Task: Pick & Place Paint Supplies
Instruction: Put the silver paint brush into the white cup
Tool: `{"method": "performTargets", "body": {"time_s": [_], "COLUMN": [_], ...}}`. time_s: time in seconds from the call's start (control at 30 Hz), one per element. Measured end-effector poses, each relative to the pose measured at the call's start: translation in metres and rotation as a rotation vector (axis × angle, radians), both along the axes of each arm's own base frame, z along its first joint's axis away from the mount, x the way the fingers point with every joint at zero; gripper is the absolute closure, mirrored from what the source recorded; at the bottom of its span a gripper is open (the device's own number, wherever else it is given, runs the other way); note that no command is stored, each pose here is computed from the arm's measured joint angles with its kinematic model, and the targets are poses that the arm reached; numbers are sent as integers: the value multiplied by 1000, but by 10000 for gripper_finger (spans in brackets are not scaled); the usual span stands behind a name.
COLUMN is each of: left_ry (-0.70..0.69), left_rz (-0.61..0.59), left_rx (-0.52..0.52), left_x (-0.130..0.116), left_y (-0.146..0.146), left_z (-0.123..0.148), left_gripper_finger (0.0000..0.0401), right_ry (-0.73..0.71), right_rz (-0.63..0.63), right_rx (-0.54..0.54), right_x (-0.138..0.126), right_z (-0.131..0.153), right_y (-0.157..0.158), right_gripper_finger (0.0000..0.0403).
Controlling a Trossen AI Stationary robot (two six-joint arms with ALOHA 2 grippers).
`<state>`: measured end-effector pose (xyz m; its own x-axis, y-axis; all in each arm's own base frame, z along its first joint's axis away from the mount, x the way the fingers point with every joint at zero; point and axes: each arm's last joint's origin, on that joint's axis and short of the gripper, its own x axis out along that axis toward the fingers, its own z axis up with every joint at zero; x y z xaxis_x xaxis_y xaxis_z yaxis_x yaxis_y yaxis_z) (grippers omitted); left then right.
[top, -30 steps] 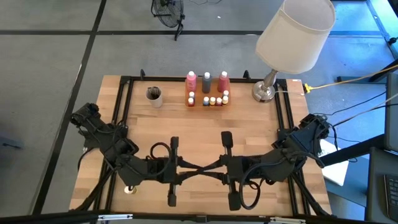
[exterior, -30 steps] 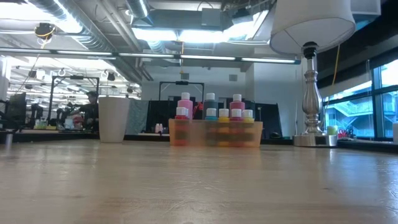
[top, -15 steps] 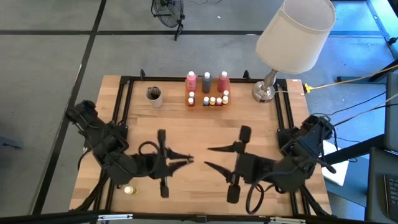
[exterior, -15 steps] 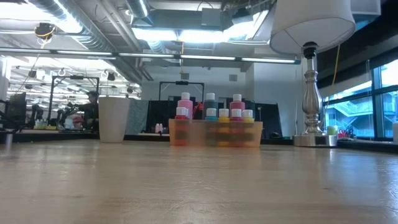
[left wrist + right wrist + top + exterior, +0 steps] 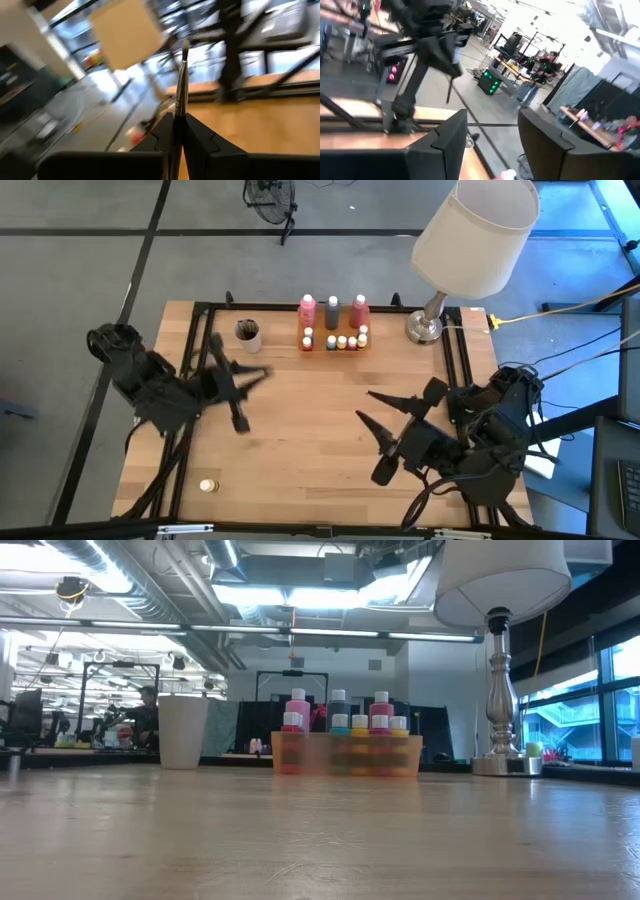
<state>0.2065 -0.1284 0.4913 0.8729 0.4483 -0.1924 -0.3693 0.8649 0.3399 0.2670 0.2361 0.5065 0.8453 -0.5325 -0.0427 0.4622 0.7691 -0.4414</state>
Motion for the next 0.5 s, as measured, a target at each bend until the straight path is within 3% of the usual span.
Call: {"method": "performTargets", "body": {"time_s": [0.23,0.5], "left_ry": [-77,-250], "left_rz": [266,441], "left_rx": [-58,-174], "left_x": [-41,-84], "left_y": [44,82], "left_z": [-18,-85], "left_gripper_finger": [383,385], "right_ry": [46,83], "right_rz": [-27,-76], "right_rx": [-49,-1], "right_x": [-8,-13], "right_z": [7,5], "right_y": [-21,-57], "right_gripper_finger": [222,222]}}
